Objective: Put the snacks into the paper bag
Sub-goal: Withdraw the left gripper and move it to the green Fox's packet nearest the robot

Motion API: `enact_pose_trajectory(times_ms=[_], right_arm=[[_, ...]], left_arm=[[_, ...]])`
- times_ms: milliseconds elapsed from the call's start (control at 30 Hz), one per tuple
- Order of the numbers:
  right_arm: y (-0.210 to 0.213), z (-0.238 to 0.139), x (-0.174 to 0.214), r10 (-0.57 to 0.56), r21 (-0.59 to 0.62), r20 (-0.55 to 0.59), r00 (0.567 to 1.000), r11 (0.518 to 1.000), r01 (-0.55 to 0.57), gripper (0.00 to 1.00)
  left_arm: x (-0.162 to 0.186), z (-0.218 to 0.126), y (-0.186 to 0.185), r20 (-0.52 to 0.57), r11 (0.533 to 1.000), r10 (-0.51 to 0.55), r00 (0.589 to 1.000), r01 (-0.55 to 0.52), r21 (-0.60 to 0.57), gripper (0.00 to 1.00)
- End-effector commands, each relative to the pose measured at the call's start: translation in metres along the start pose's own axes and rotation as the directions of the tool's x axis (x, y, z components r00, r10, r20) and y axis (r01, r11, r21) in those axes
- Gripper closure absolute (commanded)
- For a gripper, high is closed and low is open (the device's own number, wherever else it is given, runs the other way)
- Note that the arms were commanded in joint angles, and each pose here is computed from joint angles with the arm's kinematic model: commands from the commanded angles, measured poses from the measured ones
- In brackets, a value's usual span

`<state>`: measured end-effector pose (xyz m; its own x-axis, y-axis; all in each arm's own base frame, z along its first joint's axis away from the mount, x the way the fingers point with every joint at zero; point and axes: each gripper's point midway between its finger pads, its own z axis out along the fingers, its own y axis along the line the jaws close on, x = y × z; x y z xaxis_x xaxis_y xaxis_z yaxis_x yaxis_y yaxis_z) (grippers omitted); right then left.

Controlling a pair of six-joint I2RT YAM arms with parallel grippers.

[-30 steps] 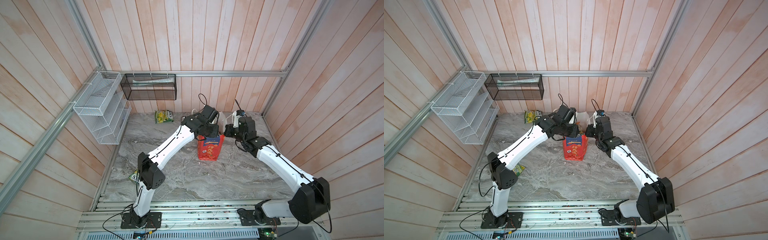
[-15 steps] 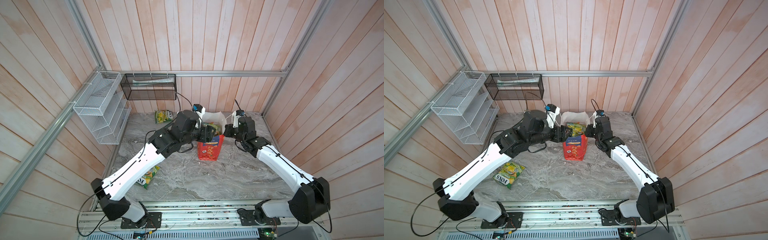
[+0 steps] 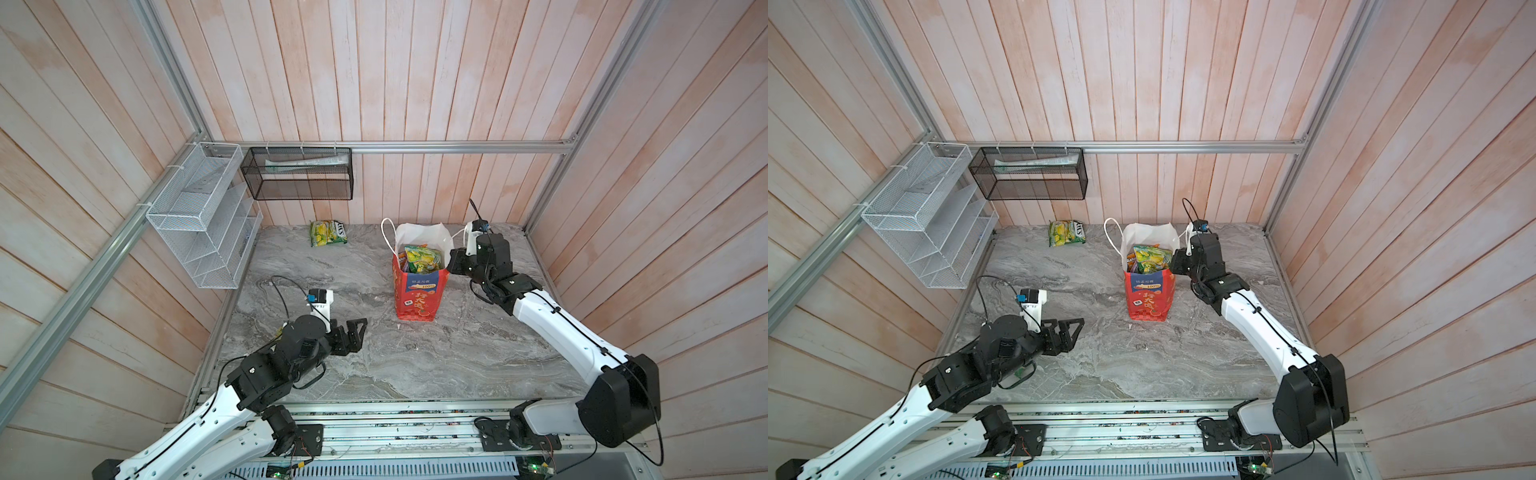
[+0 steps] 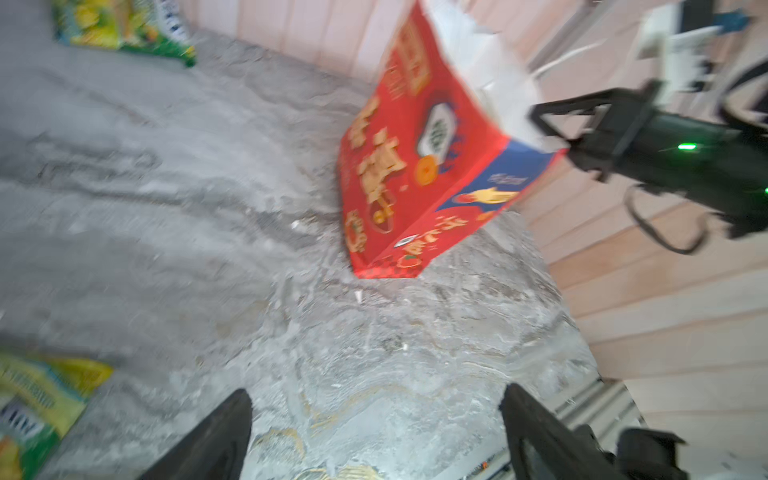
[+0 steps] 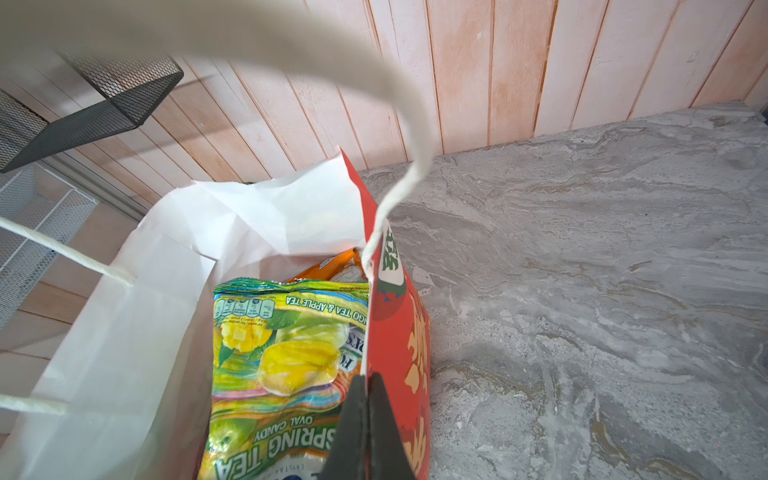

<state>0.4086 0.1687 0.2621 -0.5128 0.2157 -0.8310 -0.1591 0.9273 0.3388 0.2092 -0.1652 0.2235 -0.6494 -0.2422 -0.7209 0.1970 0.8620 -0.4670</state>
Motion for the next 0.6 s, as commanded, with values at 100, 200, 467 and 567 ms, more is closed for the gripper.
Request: enact_pose_trajectory(times_ms=[100,200,467,567], right_arm=[[-0.005,-0.003,0.01,-0.021,0.02,-0.021,1.0,1.0,0.021,1.0],[-0.004,-0.002,0.01,-0.022,0.019,-0.024,0.999,1.0,0.023,1.0],[-0.005,-0.002,0.011,-0.022,0.021,-0.025,0.999,1.0,0.022,1.0],[-0.005,0.0,0.011,-0.022,0.022,-0.027,0.999,0.999,0.022,1.0]], left_arm=[[0.047,-0.009,0.116,0.107,0.833,-0.325,0.94,0.338,-0.437,0.0],[0.064,-0.019,0.143,0.173,0.734,-0.398,0.901,0.425,-0.529,0.0],[0.086,-0.05,0.196,0.406,0.484,-0.439,0.801,0.592,-0.644,0.0],[0.087,-0.064,0.206,0.463,0.416,-0.424,0.778,0.622,-0.664,0.0]])
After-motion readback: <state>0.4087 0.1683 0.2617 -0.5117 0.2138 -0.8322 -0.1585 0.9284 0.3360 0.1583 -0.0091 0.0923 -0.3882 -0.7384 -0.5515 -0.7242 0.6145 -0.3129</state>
